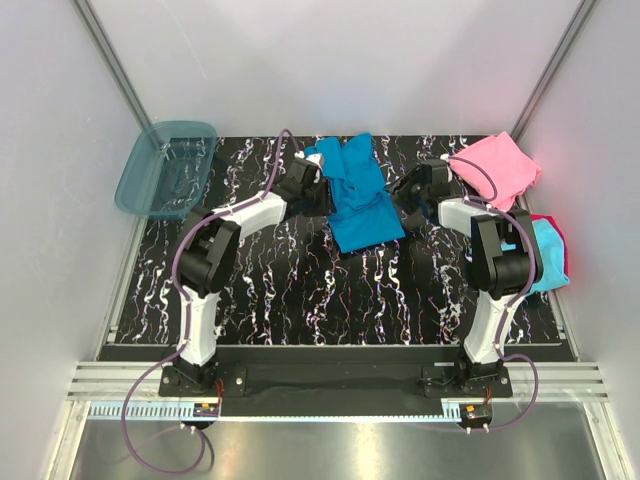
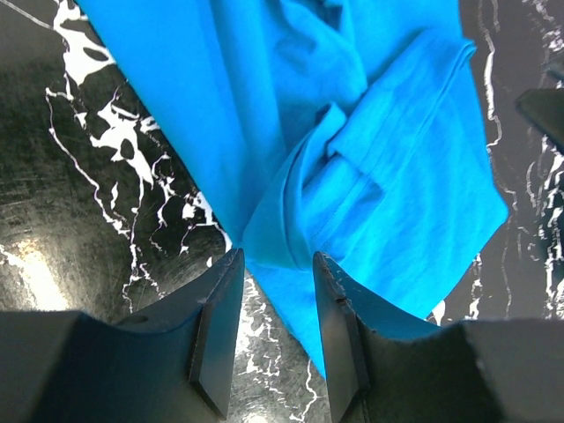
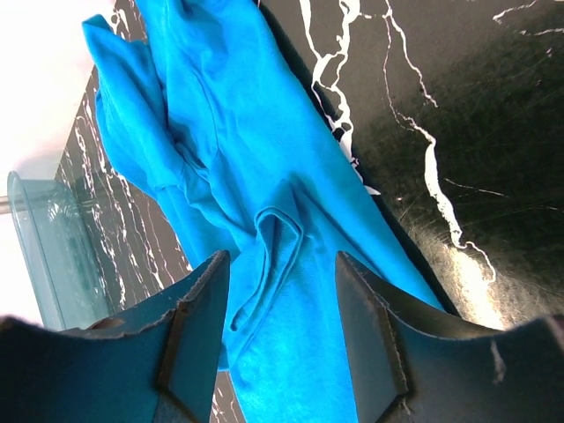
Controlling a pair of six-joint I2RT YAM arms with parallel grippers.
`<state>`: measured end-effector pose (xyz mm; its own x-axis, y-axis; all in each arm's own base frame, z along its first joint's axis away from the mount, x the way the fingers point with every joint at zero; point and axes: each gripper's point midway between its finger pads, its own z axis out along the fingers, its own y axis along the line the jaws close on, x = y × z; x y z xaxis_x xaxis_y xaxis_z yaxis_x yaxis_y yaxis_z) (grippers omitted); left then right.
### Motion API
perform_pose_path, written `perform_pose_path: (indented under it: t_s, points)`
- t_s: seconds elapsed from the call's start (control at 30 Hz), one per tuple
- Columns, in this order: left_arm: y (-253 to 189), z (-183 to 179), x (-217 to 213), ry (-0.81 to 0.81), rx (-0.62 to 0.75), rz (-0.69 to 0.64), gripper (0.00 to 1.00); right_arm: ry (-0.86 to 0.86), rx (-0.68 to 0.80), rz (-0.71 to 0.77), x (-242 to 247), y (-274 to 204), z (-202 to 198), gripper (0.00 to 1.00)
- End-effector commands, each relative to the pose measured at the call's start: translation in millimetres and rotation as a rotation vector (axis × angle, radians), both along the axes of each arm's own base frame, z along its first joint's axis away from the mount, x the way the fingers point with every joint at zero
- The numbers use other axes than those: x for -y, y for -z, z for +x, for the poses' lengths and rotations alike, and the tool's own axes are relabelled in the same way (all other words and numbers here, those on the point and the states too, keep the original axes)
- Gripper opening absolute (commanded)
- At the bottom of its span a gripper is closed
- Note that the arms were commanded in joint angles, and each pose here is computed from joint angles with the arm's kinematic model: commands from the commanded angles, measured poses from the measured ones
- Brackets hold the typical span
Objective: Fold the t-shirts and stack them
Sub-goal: Fold the tshirt
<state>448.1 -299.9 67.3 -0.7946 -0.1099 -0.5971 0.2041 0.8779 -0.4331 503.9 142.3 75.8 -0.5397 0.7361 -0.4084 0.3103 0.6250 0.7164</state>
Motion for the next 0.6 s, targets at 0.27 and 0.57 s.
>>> perform_pose_path:
  t_s: [0.27, 0.57]
  points:
    - [-3, 12, -1, 0.003, 0.038, 0.014, 0.41, -0.004, 0.090, 0.030, 1, -37, 5, 0.57]
    - [-1, 10, 11, 0.038, 0.026, -0.026, 0.42, -0.006, 0.089, 0.036, 0, -35, 7, 0.57]
